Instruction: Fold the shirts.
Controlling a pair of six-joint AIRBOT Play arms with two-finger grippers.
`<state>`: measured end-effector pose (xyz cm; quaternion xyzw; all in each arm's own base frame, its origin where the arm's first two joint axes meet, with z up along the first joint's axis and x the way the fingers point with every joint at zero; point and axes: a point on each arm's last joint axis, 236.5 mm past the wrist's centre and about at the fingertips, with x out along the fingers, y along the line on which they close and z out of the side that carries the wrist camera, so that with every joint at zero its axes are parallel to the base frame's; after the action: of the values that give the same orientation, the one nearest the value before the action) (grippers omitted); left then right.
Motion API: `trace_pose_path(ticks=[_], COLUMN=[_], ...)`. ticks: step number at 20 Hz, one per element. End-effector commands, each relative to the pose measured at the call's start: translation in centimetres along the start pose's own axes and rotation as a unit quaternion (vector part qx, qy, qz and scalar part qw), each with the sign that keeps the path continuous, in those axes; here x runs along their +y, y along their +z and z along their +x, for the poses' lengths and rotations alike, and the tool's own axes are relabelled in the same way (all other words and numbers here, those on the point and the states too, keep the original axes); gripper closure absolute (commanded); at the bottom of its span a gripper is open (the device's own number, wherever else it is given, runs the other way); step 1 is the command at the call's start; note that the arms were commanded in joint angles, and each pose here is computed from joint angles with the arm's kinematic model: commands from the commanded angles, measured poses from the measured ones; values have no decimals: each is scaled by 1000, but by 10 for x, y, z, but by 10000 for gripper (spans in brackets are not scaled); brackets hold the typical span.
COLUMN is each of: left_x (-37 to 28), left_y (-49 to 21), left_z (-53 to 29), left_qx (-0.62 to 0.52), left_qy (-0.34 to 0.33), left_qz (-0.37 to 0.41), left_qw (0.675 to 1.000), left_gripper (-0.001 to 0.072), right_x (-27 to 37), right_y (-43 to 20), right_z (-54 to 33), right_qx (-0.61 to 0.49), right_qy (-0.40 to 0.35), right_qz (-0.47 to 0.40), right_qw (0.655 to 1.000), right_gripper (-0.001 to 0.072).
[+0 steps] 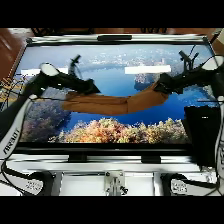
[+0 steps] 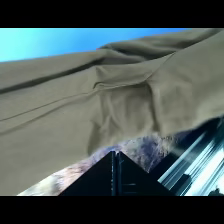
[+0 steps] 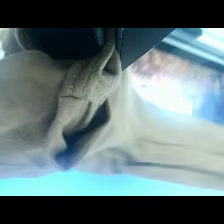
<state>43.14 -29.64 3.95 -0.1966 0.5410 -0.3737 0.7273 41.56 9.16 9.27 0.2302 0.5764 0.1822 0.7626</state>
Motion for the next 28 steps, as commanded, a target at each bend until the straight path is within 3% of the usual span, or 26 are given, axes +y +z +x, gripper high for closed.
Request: trace_pose_path(ticks=[1, 6, 11, 15, 20, 28], left_x=[-22, -57, -112, -110, -70, -94], left_y=[-30, -70, -110, -100, -13, 68], left_z=[61, 124, 176, 169, 66, -193], left_qx=[23, 45, 66, 48, -47, -279], left_qy=[26, 12, -63, -51, 9, 40], left_qz=[19, 19, -27, 13, 37, 76], left_qw=[999, 999, 995, 997, 998, 956], left_gripper=[672, 672, 672, 674, 674, 673], right_x=[32, 61, 77, 82, 87, 143], right_y=[-27, -47, -59, -55, -45, -47], right_z=[-46, -88, -113, -114, -87, 106], right_qx=[-9, -44, -73, -83, -85, 17], right_qy=[3, 7, 9, 18, -16, 26], right_qz=[-10, -21, -33, -25, -62, -105], right_qw=[1000, 999, 997, 996, 994, 994], right_gripper=[647, 647, 646, 647, 647, 647])
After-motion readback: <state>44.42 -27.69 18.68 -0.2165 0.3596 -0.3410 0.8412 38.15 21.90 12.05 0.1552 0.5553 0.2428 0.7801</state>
